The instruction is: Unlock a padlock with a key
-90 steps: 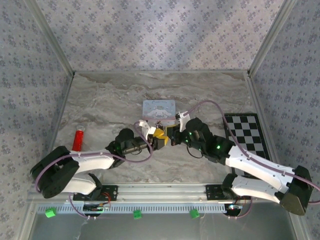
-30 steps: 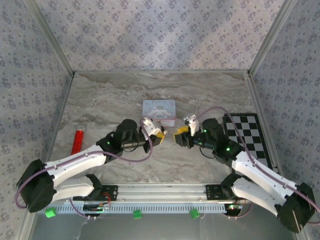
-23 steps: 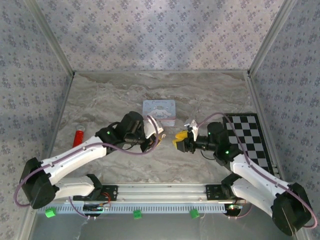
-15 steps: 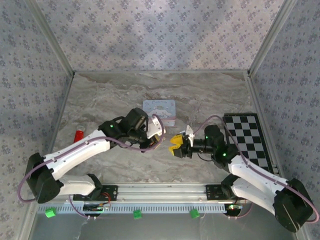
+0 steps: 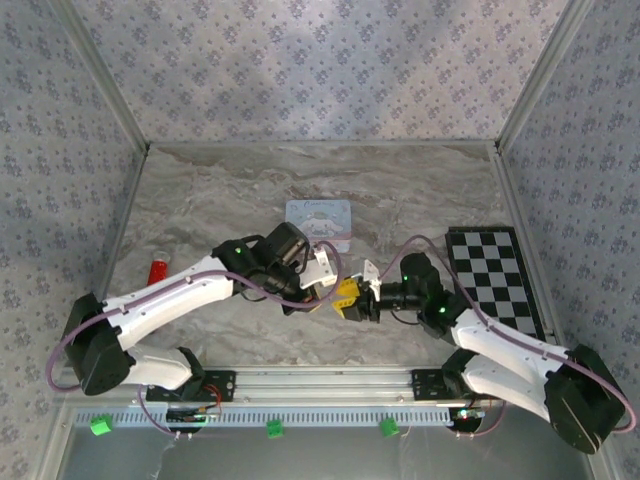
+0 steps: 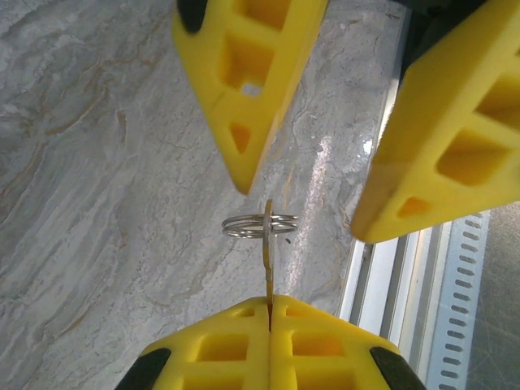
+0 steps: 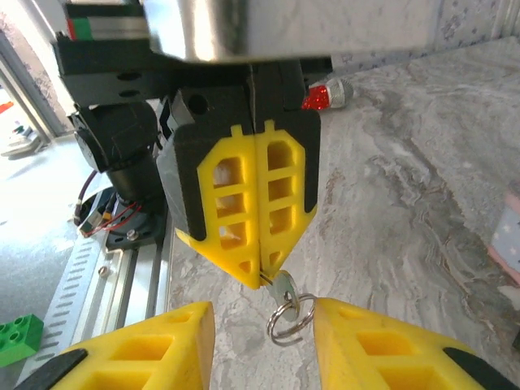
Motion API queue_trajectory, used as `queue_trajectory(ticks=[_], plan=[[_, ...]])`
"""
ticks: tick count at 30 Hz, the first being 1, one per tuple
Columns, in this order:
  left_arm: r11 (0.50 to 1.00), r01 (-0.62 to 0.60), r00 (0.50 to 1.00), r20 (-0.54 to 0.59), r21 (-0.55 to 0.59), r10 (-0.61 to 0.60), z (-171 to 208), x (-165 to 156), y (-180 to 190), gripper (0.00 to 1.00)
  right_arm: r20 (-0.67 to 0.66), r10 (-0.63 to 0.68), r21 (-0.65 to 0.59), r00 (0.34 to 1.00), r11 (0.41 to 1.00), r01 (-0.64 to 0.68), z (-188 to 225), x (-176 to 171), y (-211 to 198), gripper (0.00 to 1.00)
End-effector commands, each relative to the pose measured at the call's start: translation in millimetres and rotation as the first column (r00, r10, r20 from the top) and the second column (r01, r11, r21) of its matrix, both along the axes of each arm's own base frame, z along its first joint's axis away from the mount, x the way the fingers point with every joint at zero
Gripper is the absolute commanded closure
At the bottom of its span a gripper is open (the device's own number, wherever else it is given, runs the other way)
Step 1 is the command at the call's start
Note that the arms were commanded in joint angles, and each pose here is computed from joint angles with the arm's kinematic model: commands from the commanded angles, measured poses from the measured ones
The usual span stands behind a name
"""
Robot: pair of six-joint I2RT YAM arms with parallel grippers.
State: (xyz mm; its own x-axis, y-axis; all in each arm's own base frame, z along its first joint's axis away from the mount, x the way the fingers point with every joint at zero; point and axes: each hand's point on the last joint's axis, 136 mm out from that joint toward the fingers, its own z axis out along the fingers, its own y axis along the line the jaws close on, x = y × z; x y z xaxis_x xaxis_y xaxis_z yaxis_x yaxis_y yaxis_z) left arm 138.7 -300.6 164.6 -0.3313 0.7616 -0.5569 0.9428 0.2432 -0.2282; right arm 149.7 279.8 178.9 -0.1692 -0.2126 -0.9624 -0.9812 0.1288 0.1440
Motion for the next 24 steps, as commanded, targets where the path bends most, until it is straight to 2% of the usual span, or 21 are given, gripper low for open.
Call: queue_trajectory(ticks=[1,14,24], plan=[[0.999,0.047,0.999,0.000,-0.024,-0.047,12.6,-5.2,-6.2,1.00,0.024,0.044,0.006,0.999,0.999,-0.044,9.4,-3.0,5.4,0.65],[0.997,0.074,0.997,-0.019,-0.019,-0.074,7.6,-11.3,-7.3,1.00,0.023,0.033,-0.015,0.999,0.999,-0.033,5.2,0.6,8.9,0.73],[0.997,0.080,0.997,-0.023,-0.012,-0.080,4.5,-11.9,-7.1,1.00,0.013,0.038,-0.022,0.999,0.999,-0.038,3.8,0.1,7.8,0.87]])
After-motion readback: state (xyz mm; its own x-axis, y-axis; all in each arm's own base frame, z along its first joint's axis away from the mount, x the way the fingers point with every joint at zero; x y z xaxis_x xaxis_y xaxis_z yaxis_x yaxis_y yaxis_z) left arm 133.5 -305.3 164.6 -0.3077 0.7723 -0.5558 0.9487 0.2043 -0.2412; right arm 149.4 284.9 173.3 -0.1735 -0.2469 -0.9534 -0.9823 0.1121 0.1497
